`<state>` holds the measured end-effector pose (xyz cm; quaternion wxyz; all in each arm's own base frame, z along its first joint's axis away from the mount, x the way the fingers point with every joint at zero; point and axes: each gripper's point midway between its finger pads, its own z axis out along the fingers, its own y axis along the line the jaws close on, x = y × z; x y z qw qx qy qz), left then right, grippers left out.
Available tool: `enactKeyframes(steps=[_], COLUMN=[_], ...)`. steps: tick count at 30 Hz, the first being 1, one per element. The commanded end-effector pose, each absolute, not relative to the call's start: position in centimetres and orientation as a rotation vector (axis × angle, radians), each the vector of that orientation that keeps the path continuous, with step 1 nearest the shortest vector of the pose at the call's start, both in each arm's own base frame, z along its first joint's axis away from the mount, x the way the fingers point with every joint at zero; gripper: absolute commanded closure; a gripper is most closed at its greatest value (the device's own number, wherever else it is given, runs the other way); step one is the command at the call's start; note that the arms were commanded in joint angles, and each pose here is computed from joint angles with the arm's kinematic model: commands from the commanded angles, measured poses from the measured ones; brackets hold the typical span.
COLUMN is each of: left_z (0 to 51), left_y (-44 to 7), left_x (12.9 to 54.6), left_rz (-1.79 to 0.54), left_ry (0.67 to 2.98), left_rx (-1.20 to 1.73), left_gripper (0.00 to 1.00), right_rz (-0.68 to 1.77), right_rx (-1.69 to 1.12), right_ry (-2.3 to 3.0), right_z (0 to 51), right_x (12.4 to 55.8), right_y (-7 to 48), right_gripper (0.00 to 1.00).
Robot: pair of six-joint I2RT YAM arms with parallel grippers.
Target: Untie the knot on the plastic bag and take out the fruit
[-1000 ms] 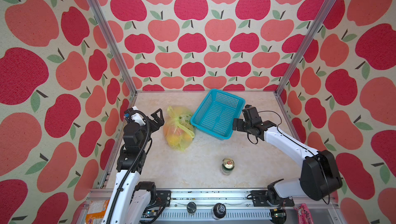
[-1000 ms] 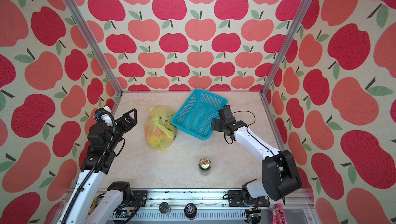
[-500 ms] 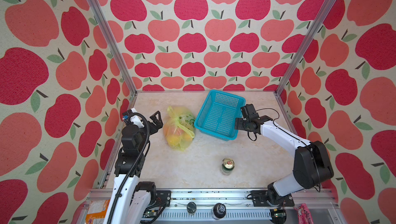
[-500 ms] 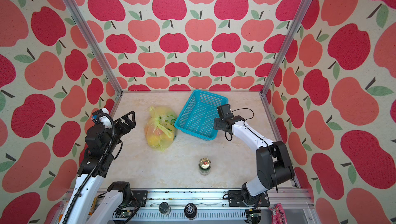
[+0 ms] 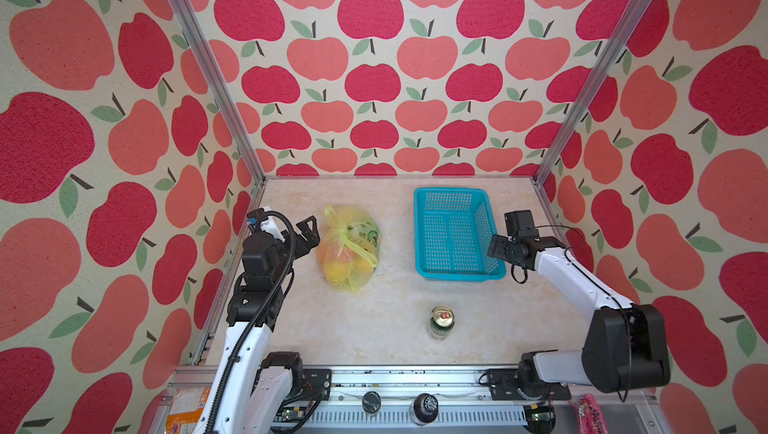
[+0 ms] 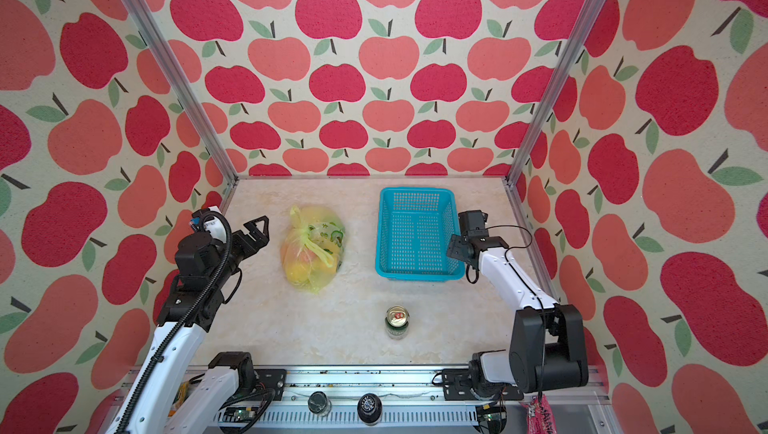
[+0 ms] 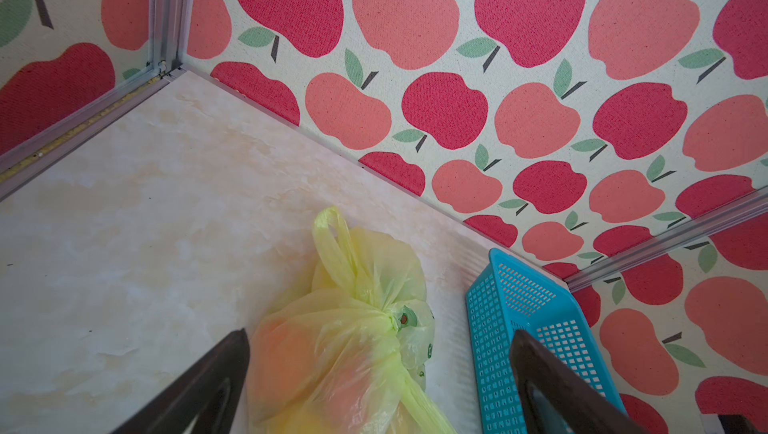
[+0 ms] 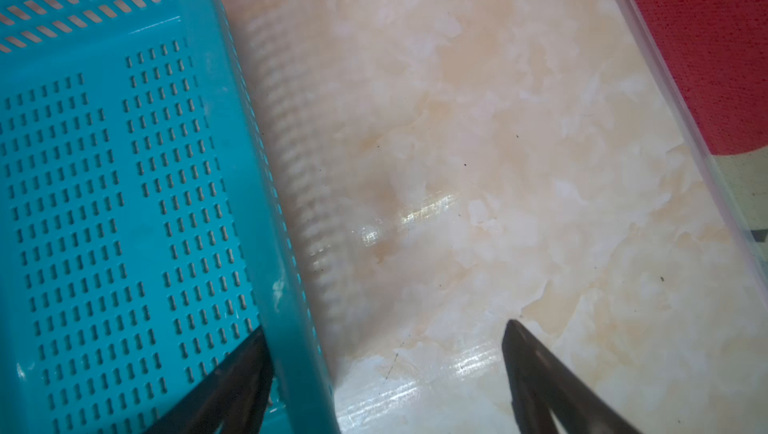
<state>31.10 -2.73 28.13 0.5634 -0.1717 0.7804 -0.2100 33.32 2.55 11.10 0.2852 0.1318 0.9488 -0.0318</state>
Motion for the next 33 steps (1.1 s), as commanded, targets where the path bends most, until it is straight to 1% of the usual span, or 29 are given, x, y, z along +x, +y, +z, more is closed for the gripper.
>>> enactKeyframes(steps=[1,4,6,11,14,17,20,22,24,27,30,32,33], left_z=[29.1,28.2,27.6,26.3,25.8,24.8,24.7,24.8,24.8,25.0,24.6,25.5,25.7], left_y=[-3.4,-4.3,-4.8,-6.2,-7.2,-7.9,-7.8,-7.6,-7.2,-6.6,-6.0,-5.4,-5.1], left_x=[31.7,32.7,33.4,34.6,35.2,35.9,36.0,35.9,35.8,35.7,35.6,35.0,34.8], left_rz=[-0.510,-0.545,-0.552,-0.469,-0.455,-0.446,-0.442,-0.430,-0.419,-0.424,-0.438,-0.449,-0.451], left_ry=[1.865,1.921,1.958,2.063,2.108,2.147,2.149,2.145,2.137,2.121,2.116,2.074,2.060], left_rx=[-0.348,-0.324,-0.310,-0.254,-0.217,-0.204,-0.205,-0.217,-0.238,-0.262,-0.292,-0.309,-0.322], left_gripper=[0.01,0.02,0.05,0.06,0.07,0.07,0.07,0.04,0.01,0.01,0.01,0.01,0.01], right_rz=[-0.073,-0.026,-0.011,0.038,0.171,0.311,0.314,0.290,0.306,0.319,0.405,0.486,0.513], right_rx=[0.344,0.337,0.310,0.159,0.022,-0.190,-0.389,-0.511,-0.669,-0.821,-0.920,-0.954,-0.961], right_ry=[2.516,2.468,2.418,2.223,2.085,1.963,1.885,1.827,1.758,1.742,1.808,1.804,1.789], right_z=[12.1,13.5,15.0,20.6,23.9,26.4,27.9,28.3,28.0,26.1,24.3,23.8,23.7], right_x=[32.5,32.1,31.6,30.1,28.8,27.5,26.2,25.6,24.6,23.7,23.2,22.6,22.4], right_y=[2.4,3.0,3.5,6.6,10.2,15.7,21.1,25.0,30.1,36.4,41.1,43.1,43.9], right_gripper=[0.13,0.12,0.11,0.11,0.12,0.14,0.15,0.19,0.19,0.18,0.18,0.18,0.16])
